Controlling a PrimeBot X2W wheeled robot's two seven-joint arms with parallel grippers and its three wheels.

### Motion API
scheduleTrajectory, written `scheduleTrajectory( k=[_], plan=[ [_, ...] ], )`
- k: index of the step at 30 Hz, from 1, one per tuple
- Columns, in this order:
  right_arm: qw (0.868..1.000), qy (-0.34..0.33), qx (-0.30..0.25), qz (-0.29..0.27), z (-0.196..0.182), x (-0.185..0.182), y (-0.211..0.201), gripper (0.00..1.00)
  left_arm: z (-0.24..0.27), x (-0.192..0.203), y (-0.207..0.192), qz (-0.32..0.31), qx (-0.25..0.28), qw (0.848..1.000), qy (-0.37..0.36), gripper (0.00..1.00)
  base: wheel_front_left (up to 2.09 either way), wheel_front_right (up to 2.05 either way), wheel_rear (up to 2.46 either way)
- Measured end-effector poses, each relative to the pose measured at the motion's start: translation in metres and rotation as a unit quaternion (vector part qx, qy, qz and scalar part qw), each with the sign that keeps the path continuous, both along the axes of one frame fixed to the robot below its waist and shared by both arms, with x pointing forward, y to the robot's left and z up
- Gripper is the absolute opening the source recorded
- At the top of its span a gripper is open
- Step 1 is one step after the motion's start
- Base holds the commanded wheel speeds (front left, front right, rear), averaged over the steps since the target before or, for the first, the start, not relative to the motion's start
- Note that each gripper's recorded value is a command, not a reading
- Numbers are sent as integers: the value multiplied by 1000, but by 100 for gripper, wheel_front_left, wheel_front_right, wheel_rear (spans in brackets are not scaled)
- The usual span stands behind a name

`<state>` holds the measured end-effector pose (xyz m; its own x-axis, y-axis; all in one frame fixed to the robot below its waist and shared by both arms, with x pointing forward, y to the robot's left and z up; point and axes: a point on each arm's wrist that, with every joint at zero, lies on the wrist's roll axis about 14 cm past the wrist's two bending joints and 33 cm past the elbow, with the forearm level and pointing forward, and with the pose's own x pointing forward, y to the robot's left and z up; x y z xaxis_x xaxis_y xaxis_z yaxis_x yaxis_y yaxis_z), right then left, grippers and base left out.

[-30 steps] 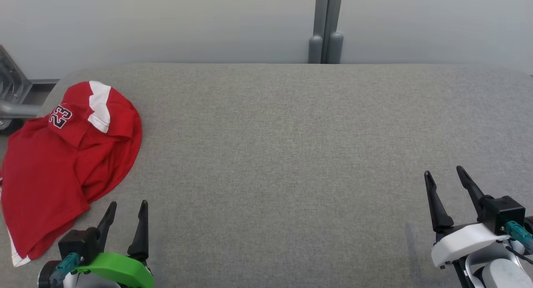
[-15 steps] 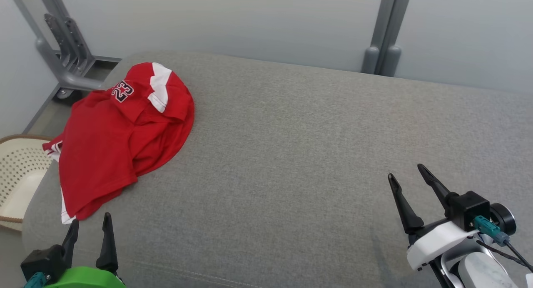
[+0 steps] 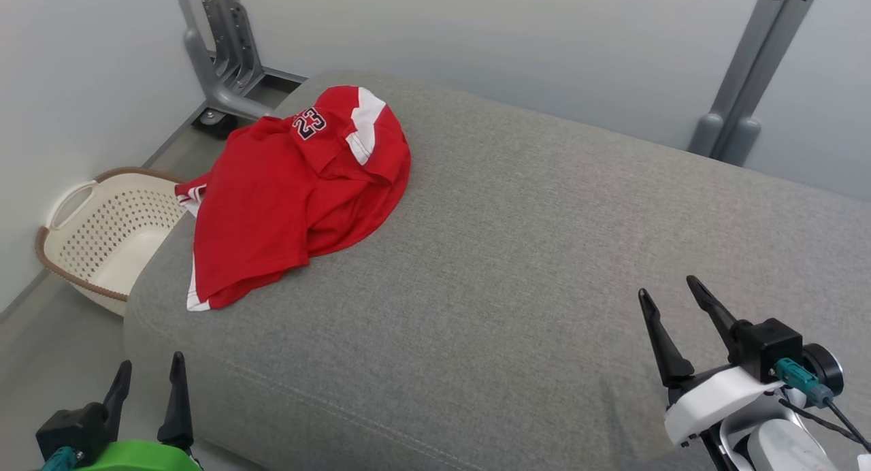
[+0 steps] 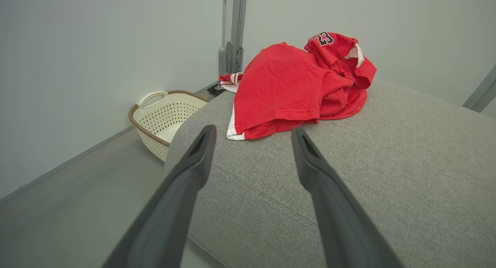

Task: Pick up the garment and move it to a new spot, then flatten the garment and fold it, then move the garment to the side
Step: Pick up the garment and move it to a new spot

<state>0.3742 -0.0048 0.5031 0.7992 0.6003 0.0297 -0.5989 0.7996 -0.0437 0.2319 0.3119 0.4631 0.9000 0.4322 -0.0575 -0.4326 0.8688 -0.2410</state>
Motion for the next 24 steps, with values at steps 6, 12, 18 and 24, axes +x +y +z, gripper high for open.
scheduleTrajectory(
  k=[6,12,18,24],
  plan=[
    [1000,2,2,24,0,-4,18,100,1,-19,17,30,4,1000,-1,100,0,0,0],
    [1000,6,2,15,-3,-1,14,100,-1,-18,17,29,3,1000,3,100,0,0,0],
    [1000,2,-1,19,-4,1,16,100,5,-2,13,13,5,1000,-1,100,0,0,0],
    [1000,-2,6,26,-5,12,20,100,35,54,9,-34,-6,999,-19,100,0,0,0]
  ],
)
